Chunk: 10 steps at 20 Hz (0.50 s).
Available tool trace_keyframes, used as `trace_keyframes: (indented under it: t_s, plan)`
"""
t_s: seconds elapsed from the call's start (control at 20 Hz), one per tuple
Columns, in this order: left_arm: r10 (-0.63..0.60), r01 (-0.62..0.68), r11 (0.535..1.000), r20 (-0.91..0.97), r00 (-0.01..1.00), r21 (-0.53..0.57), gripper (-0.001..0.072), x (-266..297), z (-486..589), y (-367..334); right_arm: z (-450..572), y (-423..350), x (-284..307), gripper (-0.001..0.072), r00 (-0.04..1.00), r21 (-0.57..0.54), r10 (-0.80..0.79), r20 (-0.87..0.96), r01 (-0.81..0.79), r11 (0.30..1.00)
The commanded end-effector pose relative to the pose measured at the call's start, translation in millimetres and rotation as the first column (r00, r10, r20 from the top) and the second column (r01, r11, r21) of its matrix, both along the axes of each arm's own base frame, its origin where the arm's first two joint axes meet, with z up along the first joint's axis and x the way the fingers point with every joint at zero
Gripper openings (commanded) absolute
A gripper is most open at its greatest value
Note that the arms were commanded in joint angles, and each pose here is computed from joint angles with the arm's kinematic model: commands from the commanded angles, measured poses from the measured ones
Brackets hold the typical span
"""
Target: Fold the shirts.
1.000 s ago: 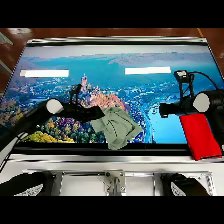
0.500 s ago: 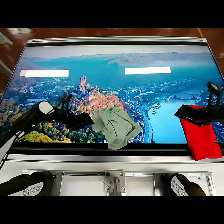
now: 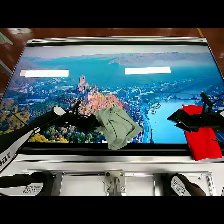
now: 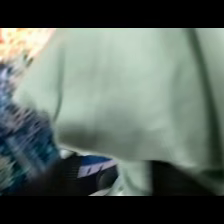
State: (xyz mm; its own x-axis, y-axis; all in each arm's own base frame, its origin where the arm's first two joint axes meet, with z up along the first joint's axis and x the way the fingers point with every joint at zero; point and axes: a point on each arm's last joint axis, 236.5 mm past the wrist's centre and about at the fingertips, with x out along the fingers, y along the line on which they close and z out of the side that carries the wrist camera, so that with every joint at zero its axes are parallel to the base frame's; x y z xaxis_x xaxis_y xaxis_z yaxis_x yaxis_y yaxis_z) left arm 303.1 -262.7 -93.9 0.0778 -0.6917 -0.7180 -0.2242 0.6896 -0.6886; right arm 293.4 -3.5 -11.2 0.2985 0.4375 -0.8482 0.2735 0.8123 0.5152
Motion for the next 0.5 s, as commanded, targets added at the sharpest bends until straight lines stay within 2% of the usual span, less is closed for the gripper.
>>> trace_keyframes:
  t_s: [0.0,0.05,0.15,0.3,0.45]
  plan:
    - [0.062,-0.062,0.998,0.004,0.998,-0.028,0.0235,12.0,-0.7,-3.8,-10.0,10.4,-7.0,0.0676,0.998,0.068,0.024,-0.059,-0.02,0.997]
    - [0.061,-0.061,0.998,0.003,0.998,-0.029,0.0229,11.8,-0.6,-4.0,-14.0,12.9,-6.7,0.0675,0.997,0.089,0.022,-0.075,-0.016,0.996]
    - [0.04,-0.039,0.999,0.014,0.999,-0.033,0.0036,9.7,0.7,-5.0,-21.8,24.6,-4.2,0.0675,0.996,0.16,0.016,-0.093,-0.001,0.987]
    - [0.004,-0.004,0.999,0.013,1.0,-0.044,0.0035,3.5,4.1,-7.6,-48.1,54.9,-12.4,0.0675,0.986,0.173,0.103,-0.13,-0.08,0.982]
    - [-0.045,0.047,0.997,0.029,0.999,-0.064,0.0034,-4.0,13.4,-11.0,-67.6,80.5,-1.8,0.0676,0.983,0.127,0.141,-0.114,-0.126,0.984]
